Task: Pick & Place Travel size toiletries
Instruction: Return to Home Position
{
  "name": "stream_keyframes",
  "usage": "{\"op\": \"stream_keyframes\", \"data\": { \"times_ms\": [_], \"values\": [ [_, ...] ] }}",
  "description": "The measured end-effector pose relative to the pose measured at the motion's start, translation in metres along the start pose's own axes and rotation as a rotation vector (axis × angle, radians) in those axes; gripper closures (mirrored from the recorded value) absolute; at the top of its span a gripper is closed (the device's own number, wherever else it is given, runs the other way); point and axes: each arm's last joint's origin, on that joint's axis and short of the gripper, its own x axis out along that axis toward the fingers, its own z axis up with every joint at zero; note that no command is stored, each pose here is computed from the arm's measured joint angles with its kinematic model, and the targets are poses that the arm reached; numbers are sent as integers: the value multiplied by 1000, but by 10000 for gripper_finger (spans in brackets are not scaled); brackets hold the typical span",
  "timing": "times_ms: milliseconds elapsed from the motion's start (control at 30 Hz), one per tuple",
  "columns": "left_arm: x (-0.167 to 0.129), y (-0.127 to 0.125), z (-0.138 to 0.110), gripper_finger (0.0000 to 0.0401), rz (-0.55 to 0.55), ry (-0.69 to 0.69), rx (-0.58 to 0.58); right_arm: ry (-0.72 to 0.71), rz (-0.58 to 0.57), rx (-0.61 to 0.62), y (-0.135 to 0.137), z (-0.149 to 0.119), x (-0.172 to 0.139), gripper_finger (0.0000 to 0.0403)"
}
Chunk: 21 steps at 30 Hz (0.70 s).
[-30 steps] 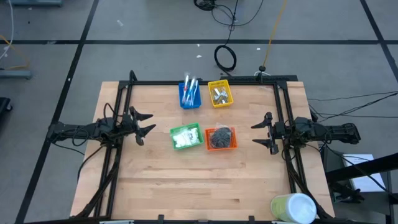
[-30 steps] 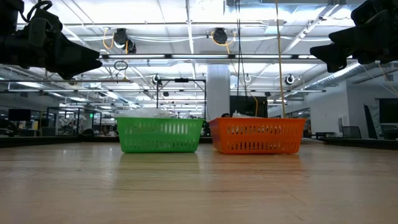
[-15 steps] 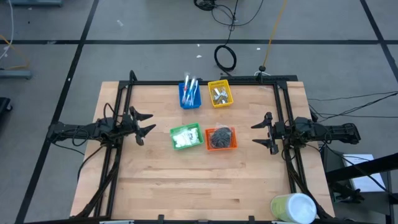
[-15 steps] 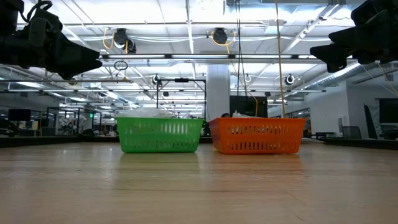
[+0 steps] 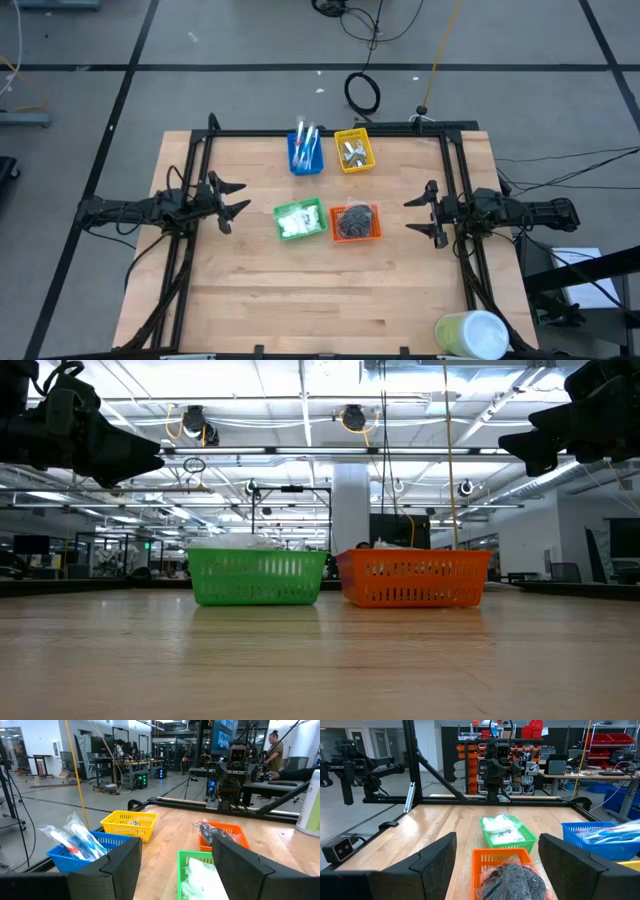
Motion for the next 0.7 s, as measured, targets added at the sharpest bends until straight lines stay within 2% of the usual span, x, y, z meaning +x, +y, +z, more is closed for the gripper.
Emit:
{"op": "stream_keyframes", "data": {
  "times_ms": [700],
  "values": [
    [0, 0, 0, 162, 0, 0, 0, 0, 0, 0, 0, 0, 0, 133]
  ]
}}
